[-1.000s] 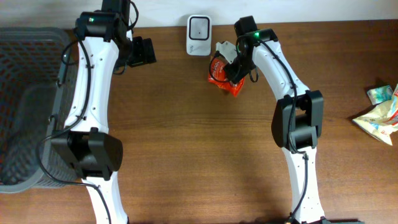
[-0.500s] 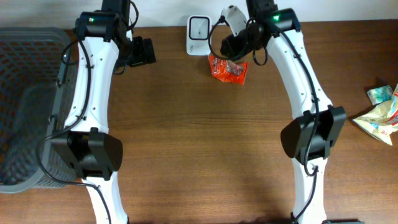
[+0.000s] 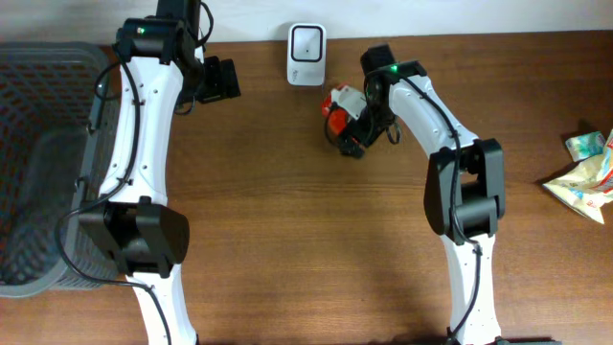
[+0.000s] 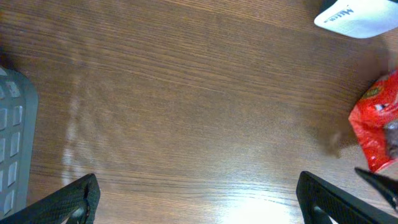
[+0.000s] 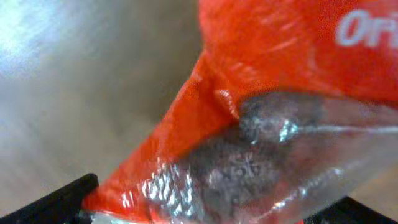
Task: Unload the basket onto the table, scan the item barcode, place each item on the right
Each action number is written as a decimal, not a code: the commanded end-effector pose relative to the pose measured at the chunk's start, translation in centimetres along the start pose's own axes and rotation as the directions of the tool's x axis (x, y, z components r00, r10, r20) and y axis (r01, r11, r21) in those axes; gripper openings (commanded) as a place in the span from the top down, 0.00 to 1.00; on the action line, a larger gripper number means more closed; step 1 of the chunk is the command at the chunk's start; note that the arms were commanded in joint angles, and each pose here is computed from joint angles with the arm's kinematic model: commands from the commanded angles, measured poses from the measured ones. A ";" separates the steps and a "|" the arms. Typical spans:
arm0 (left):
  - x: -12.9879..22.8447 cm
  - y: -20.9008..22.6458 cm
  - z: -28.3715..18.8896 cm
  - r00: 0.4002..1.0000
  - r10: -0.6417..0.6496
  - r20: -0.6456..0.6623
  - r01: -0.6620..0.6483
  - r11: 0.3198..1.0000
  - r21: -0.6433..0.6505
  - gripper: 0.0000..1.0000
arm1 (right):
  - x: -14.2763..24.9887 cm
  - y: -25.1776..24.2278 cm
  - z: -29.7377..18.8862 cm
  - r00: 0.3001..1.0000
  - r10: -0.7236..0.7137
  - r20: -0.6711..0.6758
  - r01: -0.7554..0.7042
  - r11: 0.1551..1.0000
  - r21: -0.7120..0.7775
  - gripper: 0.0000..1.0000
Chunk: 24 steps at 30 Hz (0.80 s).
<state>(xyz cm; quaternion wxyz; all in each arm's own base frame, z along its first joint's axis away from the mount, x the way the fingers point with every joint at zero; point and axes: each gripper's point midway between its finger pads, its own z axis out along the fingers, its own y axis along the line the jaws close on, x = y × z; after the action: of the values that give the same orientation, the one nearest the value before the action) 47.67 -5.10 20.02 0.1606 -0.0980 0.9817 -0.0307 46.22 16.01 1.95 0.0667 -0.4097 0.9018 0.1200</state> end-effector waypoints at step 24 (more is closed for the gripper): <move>0.1 -0.1 0.2 1.000 0.005 -0.008 -0.005 1.000 0.005 0.01 | -9.4 -5.5 -8.4 0.808 0.402 0.431 -0.528 0.818 0.227 0.96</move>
<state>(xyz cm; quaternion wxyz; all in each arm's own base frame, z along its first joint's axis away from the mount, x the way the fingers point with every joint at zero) 47.65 -5.10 20.02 0.1603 -0.0980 0.9817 -0.0306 53.97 16.47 3.47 0.1852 -0.1278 0.9735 0.0401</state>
